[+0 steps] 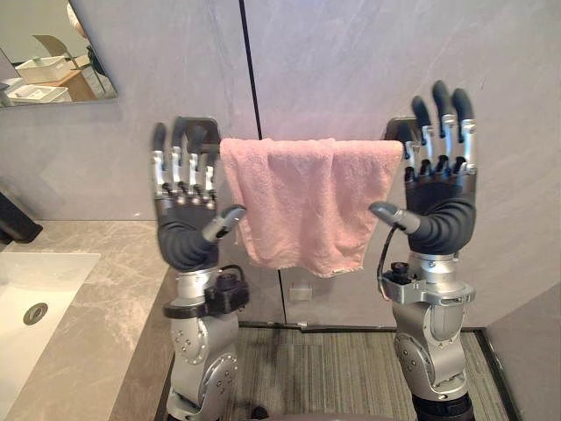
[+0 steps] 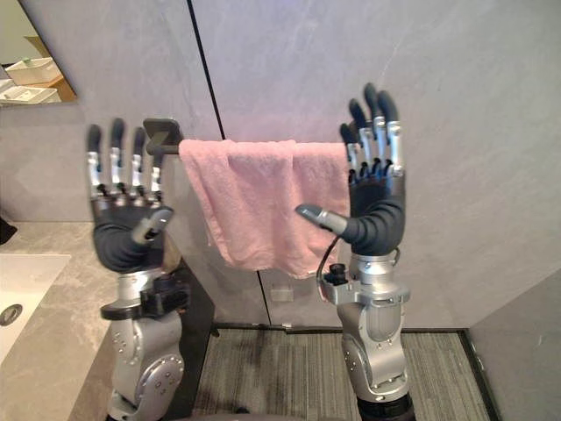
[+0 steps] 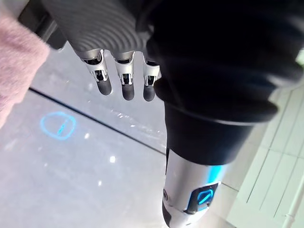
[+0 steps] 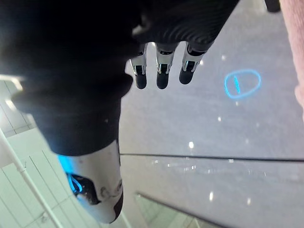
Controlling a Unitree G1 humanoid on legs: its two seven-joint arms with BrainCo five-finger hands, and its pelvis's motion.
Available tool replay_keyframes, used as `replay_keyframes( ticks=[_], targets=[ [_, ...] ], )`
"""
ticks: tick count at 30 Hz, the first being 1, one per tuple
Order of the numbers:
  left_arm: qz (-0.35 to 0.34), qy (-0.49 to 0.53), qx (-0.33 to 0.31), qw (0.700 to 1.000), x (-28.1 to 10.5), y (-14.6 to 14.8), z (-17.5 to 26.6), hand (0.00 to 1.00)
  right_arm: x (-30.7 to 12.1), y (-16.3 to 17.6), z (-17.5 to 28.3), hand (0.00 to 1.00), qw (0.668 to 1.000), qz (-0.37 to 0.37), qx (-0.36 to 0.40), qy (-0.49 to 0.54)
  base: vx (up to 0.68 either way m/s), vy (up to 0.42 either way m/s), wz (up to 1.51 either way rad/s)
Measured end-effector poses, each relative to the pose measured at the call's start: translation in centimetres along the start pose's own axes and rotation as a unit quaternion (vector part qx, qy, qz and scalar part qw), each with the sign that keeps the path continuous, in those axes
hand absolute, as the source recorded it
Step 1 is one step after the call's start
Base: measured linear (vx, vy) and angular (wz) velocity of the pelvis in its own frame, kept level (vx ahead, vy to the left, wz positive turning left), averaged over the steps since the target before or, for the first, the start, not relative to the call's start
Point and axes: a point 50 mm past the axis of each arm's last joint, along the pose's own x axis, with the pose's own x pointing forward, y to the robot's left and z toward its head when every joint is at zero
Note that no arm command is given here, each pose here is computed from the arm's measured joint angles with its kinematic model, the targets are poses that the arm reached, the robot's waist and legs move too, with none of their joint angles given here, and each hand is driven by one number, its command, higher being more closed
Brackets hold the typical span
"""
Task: Organize washtable
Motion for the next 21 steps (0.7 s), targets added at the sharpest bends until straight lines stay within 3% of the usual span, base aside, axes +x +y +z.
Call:
replay_keyframes(
  ticks=[4, 11, 21],
  targets=[
    [-0.047, 0.057, -0.034, 0.997, -0.4, -0.5, -1.9, 0.0, -0.4, 0.5, -1.2, 0.0, 0.997, 0.048, 0.045, 0.034, -0.01, 0.005, 0.02],
    [-0.092, 0.13, -0.037, 0.987, -1.5, -0.5, -4.2, 0.0, -2.4, 0.6, -4.8, 0.0, 0.981, 0.105, 0.056, 0.153, -0.02, -0.001, 0.0],
    [-0.056, 0.242, -0.009, 0.969, -4.2, 2.0, -7.6, 0.0, -7.7, -1.5, -9.7, 0.0, 0.941, 0.081, 0.019, 0.329, 0.0, -0.002, 0.01]
  ],
)
